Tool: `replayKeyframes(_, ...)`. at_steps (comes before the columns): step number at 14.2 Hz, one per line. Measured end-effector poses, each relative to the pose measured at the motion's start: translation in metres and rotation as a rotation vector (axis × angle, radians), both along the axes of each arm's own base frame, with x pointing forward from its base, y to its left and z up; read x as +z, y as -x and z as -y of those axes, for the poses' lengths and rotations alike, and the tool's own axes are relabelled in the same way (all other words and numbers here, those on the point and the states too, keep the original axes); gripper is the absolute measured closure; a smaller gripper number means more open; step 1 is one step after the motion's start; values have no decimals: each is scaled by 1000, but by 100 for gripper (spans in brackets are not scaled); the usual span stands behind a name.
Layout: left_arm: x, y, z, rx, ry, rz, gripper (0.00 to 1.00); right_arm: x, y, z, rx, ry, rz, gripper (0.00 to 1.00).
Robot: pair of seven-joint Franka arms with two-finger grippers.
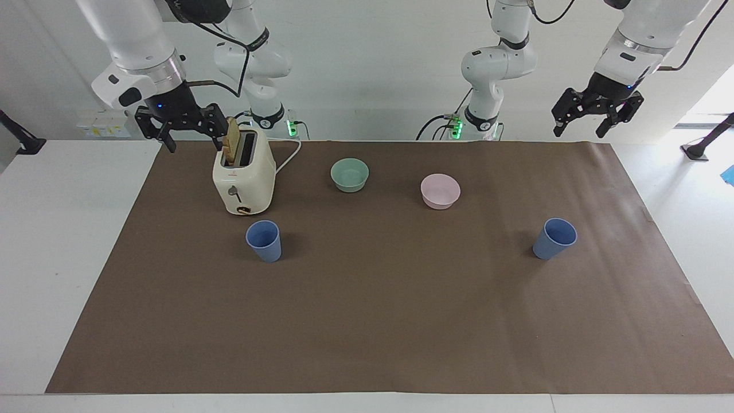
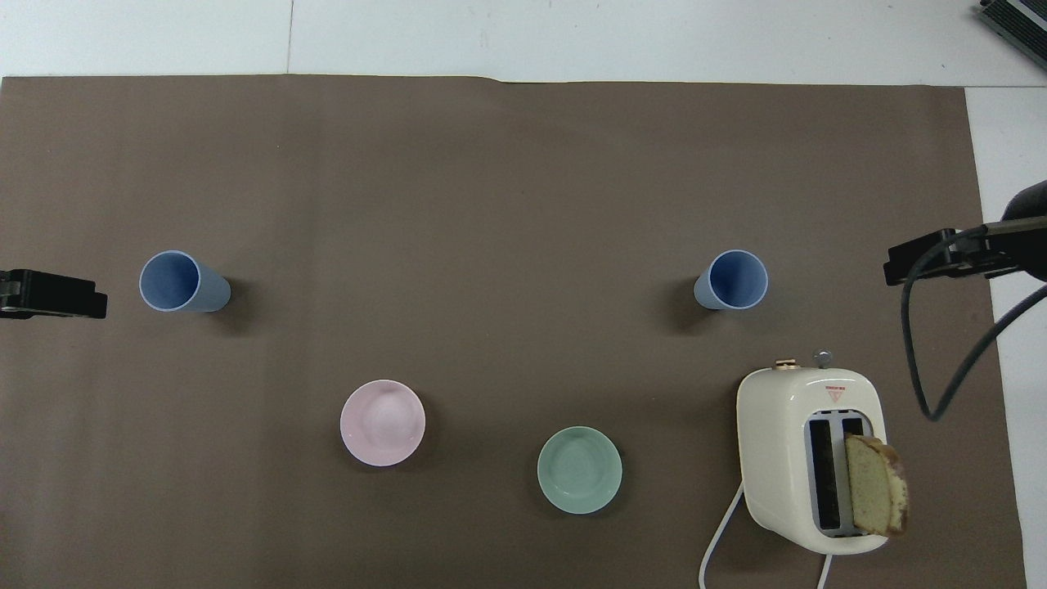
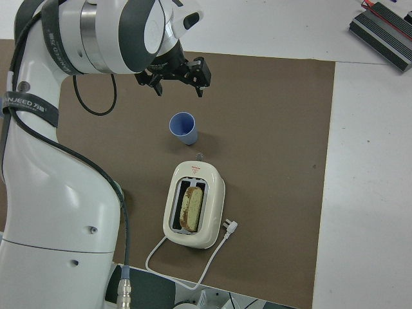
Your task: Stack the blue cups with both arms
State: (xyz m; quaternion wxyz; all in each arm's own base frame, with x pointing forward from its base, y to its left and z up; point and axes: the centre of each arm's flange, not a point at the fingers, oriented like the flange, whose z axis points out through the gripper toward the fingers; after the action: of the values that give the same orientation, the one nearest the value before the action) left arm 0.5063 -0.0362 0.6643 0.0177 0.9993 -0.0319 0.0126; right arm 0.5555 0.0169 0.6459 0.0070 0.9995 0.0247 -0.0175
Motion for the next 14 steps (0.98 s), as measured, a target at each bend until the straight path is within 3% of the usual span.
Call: replayKeyframes(14, -5, -5, -20, 39, 3, 8, 0, 0, 0, 0, 0, 0, 0, 0)
